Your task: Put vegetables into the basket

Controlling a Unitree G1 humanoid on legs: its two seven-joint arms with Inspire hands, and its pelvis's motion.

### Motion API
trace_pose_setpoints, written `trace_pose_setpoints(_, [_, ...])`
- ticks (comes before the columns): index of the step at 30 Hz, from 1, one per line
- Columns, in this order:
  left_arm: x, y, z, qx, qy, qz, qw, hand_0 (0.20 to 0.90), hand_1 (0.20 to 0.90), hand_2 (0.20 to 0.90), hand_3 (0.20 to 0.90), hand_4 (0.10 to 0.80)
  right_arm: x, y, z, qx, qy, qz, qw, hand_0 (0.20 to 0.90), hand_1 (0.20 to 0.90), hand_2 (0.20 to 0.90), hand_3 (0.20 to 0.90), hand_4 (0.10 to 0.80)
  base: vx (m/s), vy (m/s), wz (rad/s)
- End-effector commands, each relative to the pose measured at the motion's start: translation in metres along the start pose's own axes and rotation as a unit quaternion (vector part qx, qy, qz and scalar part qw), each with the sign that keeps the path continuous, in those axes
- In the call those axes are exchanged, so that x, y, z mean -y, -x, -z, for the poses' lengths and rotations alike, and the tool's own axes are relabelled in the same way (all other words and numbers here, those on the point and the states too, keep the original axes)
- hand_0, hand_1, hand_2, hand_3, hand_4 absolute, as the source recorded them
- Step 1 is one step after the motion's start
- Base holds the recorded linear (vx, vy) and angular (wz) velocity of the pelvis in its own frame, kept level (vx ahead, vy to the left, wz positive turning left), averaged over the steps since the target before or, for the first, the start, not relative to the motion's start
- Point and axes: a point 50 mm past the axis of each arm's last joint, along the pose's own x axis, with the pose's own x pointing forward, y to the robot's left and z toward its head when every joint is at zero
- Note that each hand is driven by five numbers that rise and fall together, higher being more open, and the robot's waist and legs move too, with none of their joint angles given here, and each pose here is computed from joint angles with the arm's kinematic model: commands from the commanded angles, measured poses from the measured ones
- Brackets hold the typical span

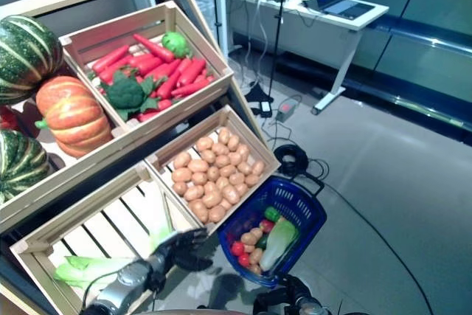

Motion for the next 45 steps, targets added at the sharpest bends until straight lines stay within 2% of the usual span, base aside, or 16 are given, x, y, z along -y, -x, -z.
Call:
trace_pose_setpoints(1, [-0.033,0.001,-0.072,0.138,-0.041,-0.040,0.989,0.900,0.900,0.900,0.900,0.800,0.001,0.001,-0.002,0.015,0.032,-0.006,0.999,0.900,0.900,0.900,0.900,0.800,0.000,0.000,0.00])
trace_pose_setpoints(5, [-0.066,0.019,-0.097,0.162,-0.105,-0.135,0.972,0.900,0.900,0.900,0.900,0.800,0.011,0.001,-0.009,0.034,0.021,0.005,0.999,0.900,0.900,0.900,0.900,0.800,-0.056,0.009,0.08])
trace_pose_setpoints(14, [-0.114,0.045,-0.113,0.111,-0.252,-0.263,0.925,0.900,0.900,0.900,0.900,0.800,0.036,0.000,-0.067,0.130,0.017,0.027,0.991,0.900,0.900,0.900,0.900,0.800,-0.181,-0.002,0.12])
trace_pose_setpoints(23, [-0.144,0.072,-0.128,0.052,-0.365,-0.326,0.870,0.900,0.900,0.900,0.900,0.800,0.056,0.002,-0.099,0.177,-0.002,0.066,0.982,0.900,0.900,0.900,0.900,0.800,-0.135,-0.073,0.13])
trace_pose_setpoints(28, [-0.150,0.083,-0.136,0.071,-0.393,-0.360,0.844,0.900,0.900,0.900,0.900,0.800,0.060,0.005,-0.119,0.210,-0.004,0.075,0.975,0.900,0.900,0.900,0.900,0.800,-0.121,-0.055,0.12])
trace_pose_setpoints(34, [-0.158,0.093,-0.157,0.092,-0.503,-0.439,0.739,0.900,0.900,0.900,0.900,0.800,0.051,0.013,-0.164,0.288,-0.009,0.054,0.956,0.900,0.900,0.900,0.900,0.800,-0.119,-0.061,0.02])
trace_pose_setpoints(39, [-0.168,0.100,-0.155,0.079,-0.536,-0.479,0.690,0.900,0.900,0.900,0.900,0.800,0.045,0.020,-0.186,0.320,-0.013,0.047,0.946,0.900,0.900,0.900,0.900,0.800,-0.076,-0.021,0.01])
trace_pose_setpoints(45, [-0.169,0.101,-0.150,0.106,-0.577,-0.512,0.627,0.900,0.900,0.900,0.900,0.800,0.048,0.023,-0.194,0.331,-0.023,0.053,0.942,0.900,0.900,0.900,0.900,0.800,-0.038,0.001,0.03])
